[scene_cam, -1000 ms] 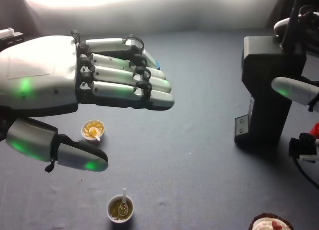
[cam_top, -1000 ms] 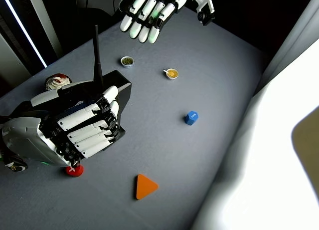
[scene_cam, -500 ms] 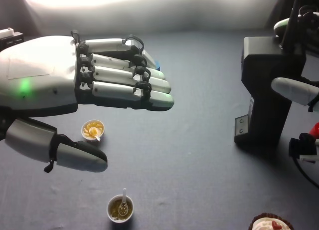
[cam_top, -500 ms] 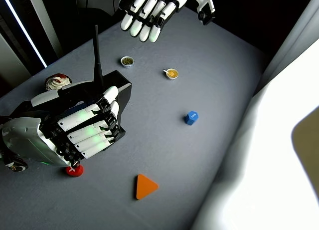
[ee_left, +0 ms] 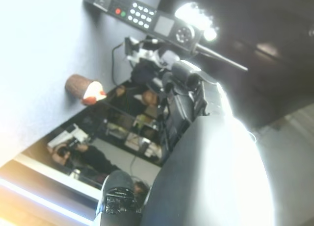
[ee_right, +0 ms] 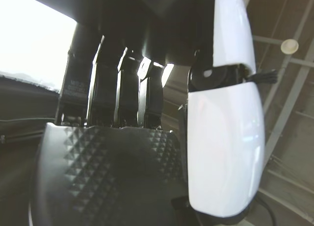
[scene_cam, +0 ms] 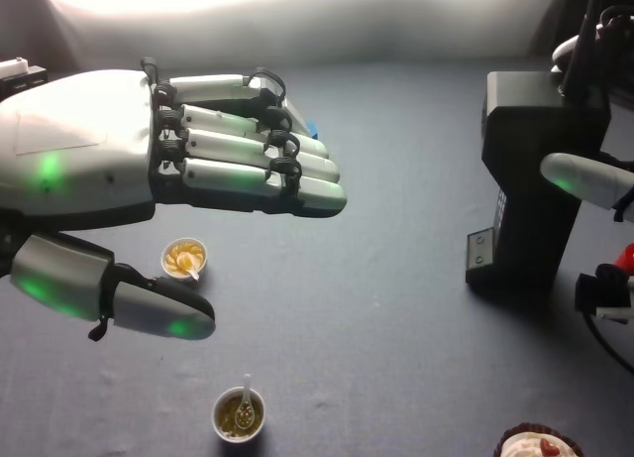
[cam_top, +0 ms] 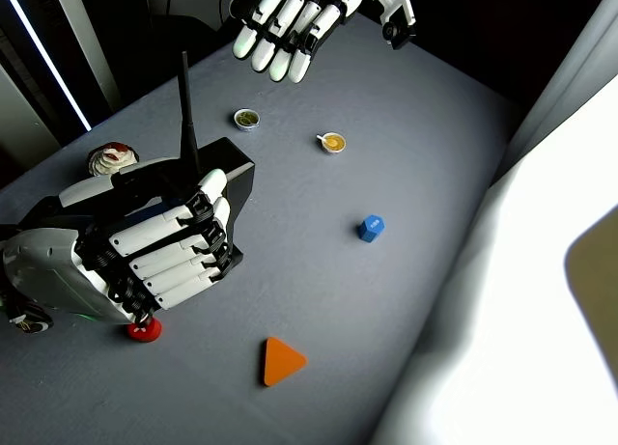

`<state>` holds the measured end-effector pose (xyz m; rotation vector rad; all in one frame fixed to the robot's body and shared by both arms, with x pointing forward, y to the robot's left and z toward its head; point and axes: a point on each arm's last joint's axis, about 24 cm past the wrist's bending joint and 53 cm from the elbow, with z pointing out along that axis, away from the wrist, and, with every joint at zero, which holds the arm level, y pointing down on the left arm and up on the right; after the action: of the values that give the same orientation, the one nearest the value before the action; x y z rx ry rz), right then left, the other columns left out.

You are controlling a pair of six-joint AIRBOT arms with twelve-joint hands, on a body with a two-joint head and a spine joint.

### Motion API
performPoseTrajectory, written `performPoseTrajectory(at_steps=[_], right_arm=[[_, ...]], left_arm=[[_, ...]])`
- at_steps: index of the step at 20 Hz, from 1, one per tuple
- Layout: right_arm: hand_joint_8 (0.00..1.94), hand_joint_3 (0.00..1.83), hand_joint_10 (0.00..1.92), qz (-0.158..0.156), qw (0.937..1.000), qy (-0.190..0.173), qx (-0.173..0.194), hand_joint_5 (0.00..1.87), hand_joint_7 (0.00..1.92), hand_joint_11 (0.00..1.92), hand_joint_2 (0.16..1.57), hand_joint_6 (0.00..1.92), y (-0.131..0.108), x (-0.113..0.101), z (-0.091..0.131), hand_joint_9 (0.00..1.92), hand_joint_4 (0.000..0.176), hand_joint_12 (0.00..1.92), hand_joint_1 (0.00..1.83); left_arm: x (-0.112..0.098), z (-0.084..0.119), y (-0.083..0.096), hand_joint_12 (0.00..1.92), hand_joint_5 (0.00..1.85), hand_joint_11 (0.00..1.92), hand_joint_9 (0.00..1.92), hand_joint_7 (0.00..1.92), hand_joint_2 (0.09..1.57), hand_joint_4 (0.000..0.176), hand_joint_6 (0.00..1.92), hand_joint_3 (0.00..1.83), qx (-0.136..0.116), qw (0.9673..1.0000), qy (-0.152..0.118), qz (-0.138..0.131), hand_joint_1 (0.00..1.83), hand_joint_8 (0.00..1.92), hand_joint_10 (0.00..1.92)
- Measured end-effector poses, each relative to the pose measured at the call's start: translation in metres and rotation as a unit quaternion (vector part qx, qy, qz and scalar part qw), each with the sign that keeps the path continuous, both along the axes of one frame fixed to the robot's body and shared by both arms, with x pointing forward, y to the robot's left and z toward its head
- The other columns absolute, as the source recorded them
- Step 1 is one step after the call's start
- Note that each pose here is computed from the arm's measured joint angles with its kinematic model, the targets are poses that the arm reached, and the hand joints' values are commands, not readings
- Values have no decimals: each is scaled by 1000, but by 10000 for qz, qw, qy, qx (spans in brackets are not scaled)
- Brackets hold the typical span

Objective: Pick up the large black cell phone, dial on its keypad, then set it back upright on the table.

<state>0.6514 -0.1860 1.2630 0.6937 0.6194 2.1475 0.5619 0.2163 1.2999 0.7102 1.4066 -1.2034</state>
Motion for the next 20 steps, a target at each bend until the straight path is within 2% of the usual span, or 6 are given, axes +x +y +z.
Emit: performPoseTrajectory(at_steps=[2,5,11,12,13,20], right_arm=[[1303,0,1342,1,10000,-1,-1,623,749,699,1208,1254,0,0,0,767,0,1737,1479],[1316,1,1295,-3,10000,-4,-4,529,743,743,1209,1331,0,0,0,812,0,1709,1481],[1243,0,1248,-17,10000,-20,-13,579,790,730,1194,1284,-2,-1,-1,853,0,1711,1482],[1248,0,1346,-25,10000,-22,-17,613,824,706,1199,1279,-2,0,-1,877,0,1404,1383],[1256,1,1394,-26,10000,-26,-23,612,823,694,1205,1300,-2,0,-1,863,0,1332,1361],[1260,1,1514,-40,10000,-30,-35,637,766,614,1230,1368,-2,0,-1,758,0,1354,1339]], left_arm=[[0,0,0,899,288,25,356,326,1262,11,1,2,-8,10000,21,-3,53,0,0],[0,-1,-1,902,285,21,361,324,1259,6,0,1,-25,9999,101,-16,59,0,2],[0,-5,4,879,277,23,362,329,1259,7,0,0,47,9997,239,68,52,1,1],[0,-7,6,878,277,30,364,331,1255,7,1,0,99,9995,265,102,61,2,2],[1,-8,7,882,282,35,364,343,1251,4,2,0,134,9995,264,112,81,5,1],[4,-8,14,887,286,51,389,348,1257,2,1,1,77,9989,387,248,66,3,7]])
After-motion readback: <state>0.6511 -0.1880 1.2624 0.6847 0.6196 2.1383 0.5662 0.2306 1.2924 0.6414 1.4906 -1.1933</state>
